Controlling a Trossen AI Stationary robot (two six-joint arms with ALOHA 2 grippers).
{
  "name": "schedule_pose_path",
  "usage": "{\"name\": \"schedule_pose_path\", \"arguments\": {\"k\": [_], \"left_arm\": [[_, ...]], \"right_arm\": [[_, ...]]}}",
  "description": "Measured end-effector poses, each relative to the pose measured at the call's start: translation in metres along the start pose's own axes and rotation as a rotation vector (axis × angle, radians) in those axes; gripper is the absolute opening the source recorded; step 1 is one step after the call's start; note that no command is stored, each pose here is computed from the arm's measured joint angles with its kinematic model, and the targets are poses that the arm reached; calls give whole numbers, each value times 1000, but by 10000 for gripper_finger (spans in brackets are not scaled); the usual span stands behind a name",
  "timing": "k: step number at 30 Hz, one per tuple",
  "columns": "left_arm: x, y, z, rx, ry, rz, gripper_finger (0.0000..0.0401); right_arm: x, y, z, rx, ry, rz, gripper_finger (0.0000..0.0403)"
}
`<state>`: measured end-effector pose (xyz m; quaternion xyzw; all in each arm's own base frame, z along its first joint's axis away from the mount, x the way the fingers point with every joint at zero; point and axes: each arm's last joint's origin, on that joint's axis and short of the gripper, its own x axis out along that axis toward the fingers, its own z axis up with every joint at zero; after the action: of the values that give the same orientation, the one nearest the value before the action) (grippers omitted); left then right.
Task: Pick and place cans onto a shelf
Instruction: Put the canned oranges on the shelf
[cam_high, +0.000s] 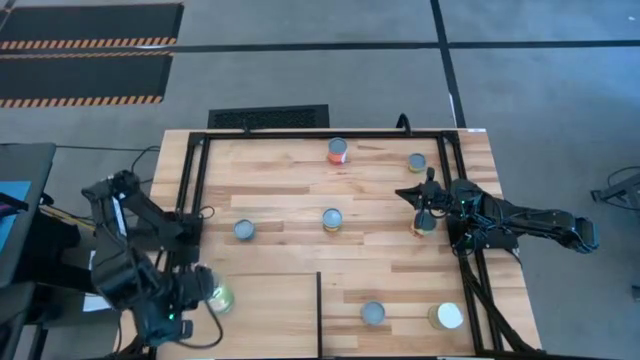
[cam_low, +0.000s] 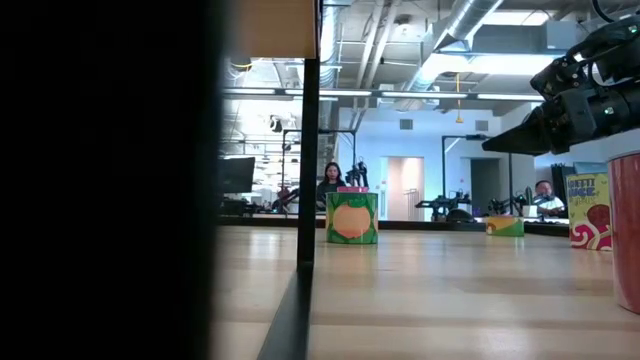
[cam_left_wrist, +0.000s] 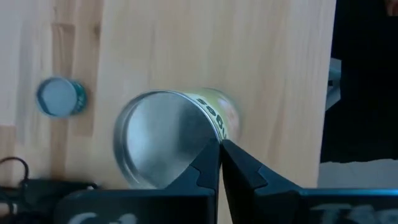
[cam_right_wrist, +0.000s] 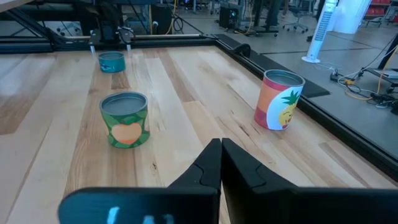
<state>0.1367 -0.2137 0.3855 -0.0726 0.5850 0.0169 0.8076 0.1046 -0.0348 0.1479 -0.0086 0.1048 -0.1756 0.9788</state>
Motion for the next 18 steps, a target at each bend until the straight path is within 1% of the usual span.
{"name": "schedule_pose_path", "arguments": {"k": [4,8,18], "left_arm": [[5,-12,-10,-3,18,10,0],[6,-18,-19,-27,39,6,0],[4,-21,-27,-72,72,-9,0]], "right_arm": [[0,0,0,0,-1,0,29],[0,0,0,0,-2,-1,29],[0,0,0,1,-2,0,28]]}}
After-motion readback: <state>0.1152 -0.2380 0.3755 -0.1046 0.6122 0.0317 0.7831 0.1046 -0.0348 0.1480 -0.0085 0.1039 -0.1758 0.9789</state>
